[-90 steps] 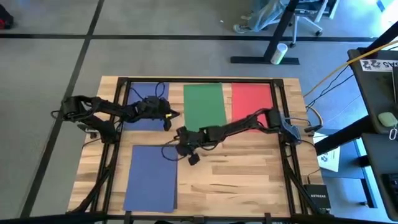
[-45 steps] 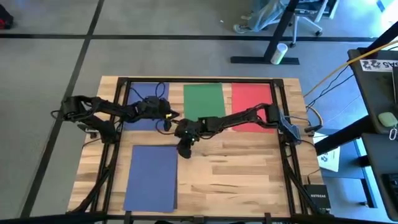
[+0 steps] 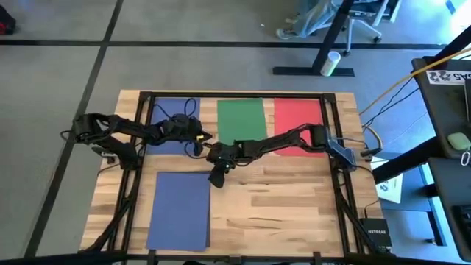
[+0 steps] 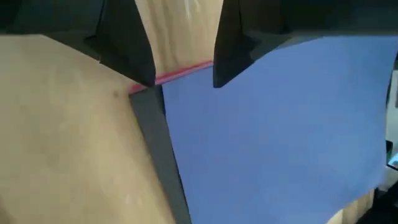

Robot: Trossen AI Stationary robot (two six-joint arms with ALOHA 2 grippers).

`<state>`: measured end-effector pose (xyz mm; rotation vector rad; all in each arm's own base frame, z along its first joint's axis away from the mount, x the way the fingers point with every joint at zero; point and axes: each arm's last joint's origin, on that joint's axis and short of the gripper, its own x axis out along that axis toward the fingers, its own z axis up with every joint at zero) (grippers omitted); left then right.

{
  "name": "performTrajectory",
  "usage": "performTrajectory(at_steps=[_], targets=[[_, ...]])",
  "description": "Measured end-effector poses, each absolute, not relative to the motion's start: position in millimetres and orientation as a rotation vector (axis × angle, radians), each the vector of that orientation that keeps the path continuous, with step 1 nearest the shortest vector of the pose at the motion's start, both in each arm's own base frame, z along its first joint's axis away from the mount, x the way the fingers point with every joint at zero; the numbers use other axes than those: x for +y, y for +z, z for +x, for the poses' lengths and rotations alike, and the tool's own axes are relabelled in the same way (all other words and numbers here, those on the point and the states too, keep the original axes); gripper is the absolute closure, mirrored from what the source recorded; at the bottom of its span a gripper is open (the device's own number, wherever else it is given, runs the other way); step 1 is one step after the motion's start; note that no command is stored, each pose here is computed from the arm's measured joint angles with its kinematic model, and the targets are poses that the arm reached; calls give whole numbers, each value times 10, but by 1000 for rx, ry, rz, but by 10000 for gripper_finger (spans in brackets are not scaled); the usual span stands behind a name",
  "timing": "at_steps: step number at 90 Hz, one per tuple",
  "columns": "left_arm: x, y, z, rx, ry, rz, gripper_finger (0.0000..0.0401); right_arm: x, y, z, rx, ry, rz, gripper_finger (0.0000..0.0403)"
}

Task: Organize paper
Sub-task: Stack the blue paper on top of the other blue paper

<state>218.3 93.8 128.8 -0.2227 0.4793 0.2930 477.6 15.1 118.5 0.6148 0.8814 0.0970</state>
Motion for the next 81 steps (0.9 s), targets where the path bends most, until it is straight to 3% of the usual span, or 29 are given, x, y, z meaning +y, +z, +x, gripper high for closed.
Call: performTrajectory(at_steps=[57,81], targets=[[936,1281,2179,489,292,-222,401,136,1122,4817,845,47,617,323],[936,1275,2176,495,293,-224,401,123,1054,4820,849,4,596,395]])
